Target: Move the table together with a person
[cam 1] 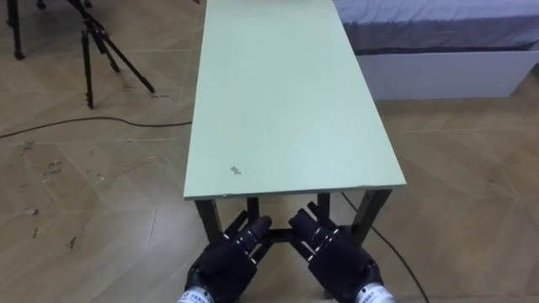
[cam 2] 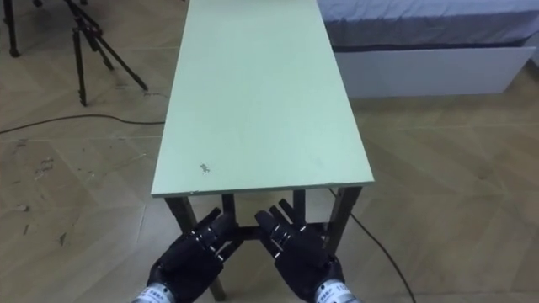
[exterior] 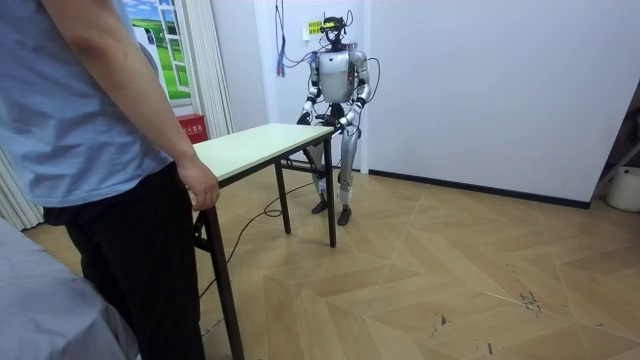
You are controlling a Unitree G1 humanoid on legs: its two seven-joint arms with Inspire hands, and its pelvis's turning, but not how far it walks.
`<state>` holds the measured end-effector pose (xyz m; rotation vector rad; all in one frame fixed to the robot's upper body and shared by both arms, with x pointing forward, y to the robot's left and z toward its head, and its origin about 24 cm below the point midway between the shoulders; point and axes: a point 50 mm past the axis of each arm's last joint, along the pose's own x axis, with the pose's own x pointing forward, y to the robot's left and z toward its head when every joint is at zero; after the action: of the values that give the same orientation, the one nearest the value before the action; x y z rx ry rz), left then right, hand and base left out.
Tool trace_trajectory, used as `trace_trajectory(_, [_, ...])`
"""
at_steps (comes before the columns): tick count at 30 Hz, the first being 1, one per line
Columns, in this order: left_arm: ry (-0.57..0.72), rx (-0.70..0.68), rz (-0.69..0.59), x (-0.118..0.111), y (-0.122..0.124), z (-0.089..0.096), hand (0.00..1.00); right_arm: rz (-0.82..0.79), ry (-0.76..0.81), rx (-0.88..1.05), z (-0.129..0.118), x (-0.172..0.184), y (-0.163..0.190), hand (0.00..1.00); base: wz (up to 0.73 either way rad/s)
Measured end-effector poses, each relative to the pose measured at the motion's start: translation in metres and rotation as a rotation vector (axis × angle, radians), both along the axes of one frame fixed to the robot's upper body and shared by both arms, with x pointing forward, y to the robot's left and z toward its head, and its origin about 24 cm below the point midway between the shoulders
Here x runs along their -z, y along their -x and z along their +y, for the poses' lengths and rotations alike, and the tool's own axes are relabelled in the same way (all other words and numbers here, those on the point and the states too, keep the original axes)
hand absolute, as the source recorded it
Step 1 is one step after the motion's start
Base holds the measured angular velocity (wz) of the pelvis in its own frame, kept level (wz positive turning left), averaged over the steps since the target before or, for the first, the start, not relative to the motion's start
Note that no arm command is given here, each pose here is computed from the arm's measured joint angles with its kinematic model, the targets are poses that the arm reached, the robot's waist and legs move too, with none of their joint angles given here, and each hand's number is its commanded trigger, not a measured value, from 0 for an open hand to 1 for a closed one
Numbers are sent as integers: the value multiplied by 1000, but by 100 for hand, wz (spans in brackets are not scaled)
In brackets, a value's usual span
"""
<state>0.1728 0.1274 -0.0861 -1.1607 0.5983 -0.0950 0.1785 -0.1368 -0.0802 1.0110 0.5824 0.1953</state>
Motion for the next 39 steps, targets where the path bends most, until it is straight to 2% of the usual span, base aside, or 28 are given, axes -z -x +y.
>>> trace_trajectory(5, [39, -98, 36, -4, -11, 8, 0, 1, 17, 5, -4, -1, -3, 0, -2])
trace_trajectory(13, [53, -117, 45, -13, -18, 9, 0, 4, 41, 57, -20, -5, -11, 0, 0])
trace_trajectory(17, [76, -121, 15, -22, -24, 9, 0, -11, -25, 154, -30, -10, -17, 0, -10])
trace_trajectory(27, [99, -148, 68, -24, -29, 15, 0, 52, -181, 357, -38, -12, -22, 0, -4])
trace_trajectory(39, [109, -152, 108, -24, -30, 15, 0, 82, -232, 409, -40, -12, -23, 0, 0])
